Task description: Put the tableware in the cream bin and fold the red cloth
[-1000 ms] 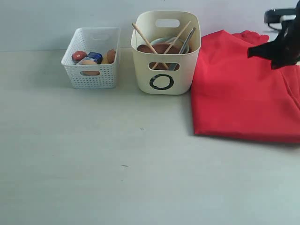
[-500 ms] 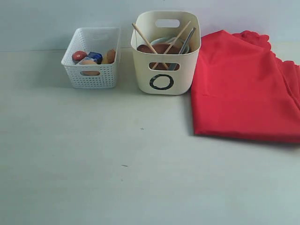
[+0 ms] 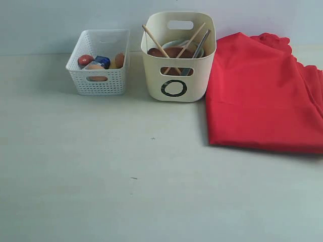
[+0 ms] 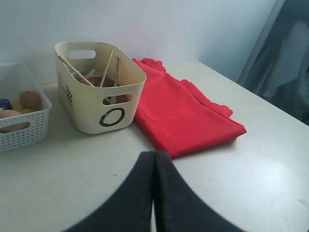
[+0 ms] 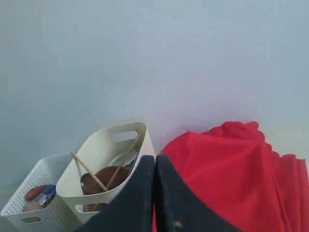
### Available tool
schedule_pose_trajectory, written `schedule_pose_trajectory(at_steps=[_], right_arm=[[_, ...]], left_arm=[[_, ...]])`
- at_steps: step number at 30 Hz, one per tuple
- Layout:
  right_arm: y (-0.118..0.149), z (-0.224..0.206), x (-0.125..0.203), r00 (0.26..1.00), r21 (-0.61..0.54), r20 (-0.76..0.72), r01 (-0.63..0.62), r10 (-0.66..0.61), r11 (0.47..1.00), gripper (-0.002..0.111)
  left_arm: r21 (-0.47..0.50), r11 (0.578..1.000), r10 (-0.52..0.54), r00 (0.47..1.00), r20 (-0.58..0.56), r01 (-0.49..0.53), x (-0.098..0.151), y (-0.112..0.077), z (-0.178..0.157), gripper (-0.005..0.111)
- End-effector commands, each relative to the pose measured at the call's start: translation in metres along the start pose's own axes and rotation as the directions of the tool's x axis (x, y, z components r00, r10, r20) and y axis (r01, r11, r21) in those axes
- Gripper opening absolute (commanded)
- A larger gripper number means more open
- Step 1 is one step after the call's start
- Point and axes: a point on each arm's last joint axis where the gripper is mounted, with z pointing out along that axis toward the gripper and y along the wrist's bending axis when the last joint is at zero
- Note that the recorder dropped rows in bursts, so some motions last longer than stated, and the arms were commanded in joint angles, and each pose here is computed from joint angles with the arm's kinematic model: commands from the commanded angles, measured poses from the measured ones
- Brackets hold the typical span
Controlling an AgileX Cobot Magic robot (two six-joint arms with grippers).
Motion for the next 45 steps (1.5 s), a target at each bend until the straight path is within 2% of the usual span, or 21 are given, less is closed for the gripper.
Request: schedule_pose_trajectory(at_steps=[1, 9, 15, 17, 19, 25, 28, 30, 34, 45], right_arm=[[-0.007, -0.015, 0.027, 1.0, -0.01, 0.001, -0.019, 0.019, 1.0, 0.0], [-0.025, -0.014, 0.086, 0.995, -0.002, -0.098, -0.021, 0.02, 1.0, 0.0], [-0.028, -0.021, 0.136, 0.981, -0.181, -0.071, 0.163, -0.178, 0.97, 0.0], [-0.032, -0.027, 0.148, 0.983, -0.218, -0.041, 0.167, -0.18, 0.961, 0.0], [-0.03, -0.034, 0.143, 0.984, -0.252, 0.039, 0.18, -0.176, 0.951, 0.0], [-0.028, -0.047, 0.142, 0.979, -0.306, 0.111, 0.198, -0.171, 0.931, 0.0], [-0.028, -0.047, 0.145, 0.978, -0.317, 0.089, 0.206, -0.188, 0.926, 0.0], [-0.03, -0.046, 0.146, 0.964, -0.295, 0.088, 0.265, -0.25, 0.918, 0.0], [-0.033, -0.045, 0.146, 0.977, -0.263, 0.061, 0.211, -0.202, 0.941, 0.0], [-0.036, -0.045, 0.147, 0.98, -0.239, 0.041, 0.2, -0.196, 0.95, 0.0]], left_arm=[[0.005, 1.0, 0.007, 1.0, 0.002, -0.007, 0.001, 0.0, 0.0, 0.001], [0.005, 1.0, 0.007, 1.0, 0.002, -0.007, 0.001, 0.0, 0.0, 0.001], [0.005, 1.0, 0.007, 1.0, 0.002, -0.007, 0.001, 0.0, 0.0, 0.001], [0.005, 1.0, 0.007, 1.0, 0.002, -0.007, 0.001, 0.0, 0.0, 0.001], [0.005, 1.0, 0.007, 1.0, 0.002, -0.007, 0.001, 0.0, 0.0, 0.001], [0.005, 1.0, 0.007, 1.0, 0.002, -0.007, 0.001, 0.0, 0.0, 0.001], [0.005, 1.0, 0.007, 1.0, 0.002, -0.007, 0.001, 0.0, 0.0, 0.001], [0.005, 1.0, 0.007, 1.0, 0.002, -0.007, 0.001, 0.0, 0.0, 0.001], [0.005, 1.0, 0.007, 1.0, 0.002, -0.007, 0.001, 0.0, 0.0, 0.001], [0.005, 1.0, 0.007, 1.0, 0.002, -0.007, 0.001, 0.0, 0.0, 0.001]])
